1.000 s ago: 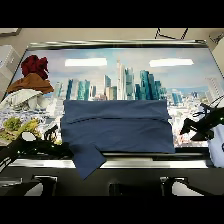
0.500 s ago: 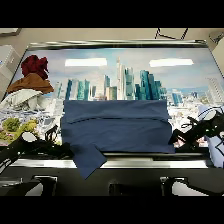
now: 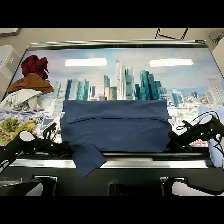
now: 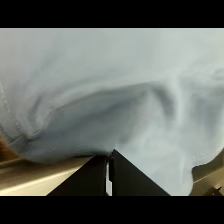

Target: Fold the clothes and pants, and hang the long-sleeved shirts on hangers.

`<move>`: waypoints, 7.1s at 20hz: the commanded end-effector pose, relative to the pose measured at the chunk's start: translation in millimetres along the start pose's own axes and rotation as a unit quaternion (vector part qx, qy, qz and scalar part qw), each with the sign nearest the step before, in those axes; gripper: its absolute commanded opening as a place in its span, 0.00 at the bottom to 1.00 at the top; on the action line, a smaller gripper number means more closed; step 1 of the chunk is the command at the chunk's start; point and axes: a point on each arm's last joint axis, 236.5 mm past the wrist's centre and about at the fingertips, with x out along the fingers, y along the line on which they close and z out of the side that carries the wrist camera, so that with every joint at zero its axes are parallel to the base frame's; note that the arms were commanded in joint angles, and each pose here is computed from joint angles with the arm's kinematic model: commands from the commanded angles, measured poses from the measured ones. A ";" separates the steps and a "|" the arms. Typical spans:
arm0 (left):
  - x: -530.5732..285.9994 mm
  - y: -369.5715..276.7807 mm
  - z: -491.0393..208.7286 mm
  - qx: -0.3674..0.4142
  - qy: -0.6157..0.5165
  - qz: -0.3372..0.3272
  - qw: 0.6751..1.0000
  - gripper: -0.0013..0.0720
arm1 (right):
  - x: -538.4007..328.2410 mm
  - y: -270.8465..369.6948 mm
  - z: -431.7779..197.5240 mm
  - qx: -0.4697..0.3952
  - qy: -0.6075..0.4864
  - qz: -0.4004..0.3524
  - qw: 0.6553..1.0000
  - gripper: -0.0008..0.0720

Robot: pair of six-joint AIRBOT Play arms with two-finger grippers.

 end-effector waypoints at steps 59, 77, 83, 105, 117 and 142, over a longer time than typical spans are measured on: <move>190.7 -339.0 136.2 -0.013 -0.061 -0.198 0.978 0.05 | -232.4 317.2 -109.8 -0.300 -0.259 0.221 0.891 0.07; -276.3 -151.7 245.1 0.159 -0.390 0.034 0.906 0.05 | 45.5 485.2 -10.4 -0.186 -0.086 0.336 0.919 0.07; -309.5 -194.8 204.2 0.216 -0.428 0.024 0.877 0.05 | 55.3 502.6 -4.5 -0.159 -0.053 0.405 0.899 0.91; -276.0 -220.9 186.5 0.242 -0.386 0.002 0.890 0.05 | 23.9 275.0 74.2 -0.189 -0.020 0.201 0.961 0.07; -276.2 -220.8 186.9 0.243 -0.387 0.003 0.889 0.05 | -329.5 108.5 131.1 -0.045 -0.383 0.263 0.885 0.07; -276.0 -220.8 187.4 0.241 -0.387 0.002 0.890 0.05 | -188.5 -241.3 -14.2 0.418 -0.237 0.004 0.877 0.07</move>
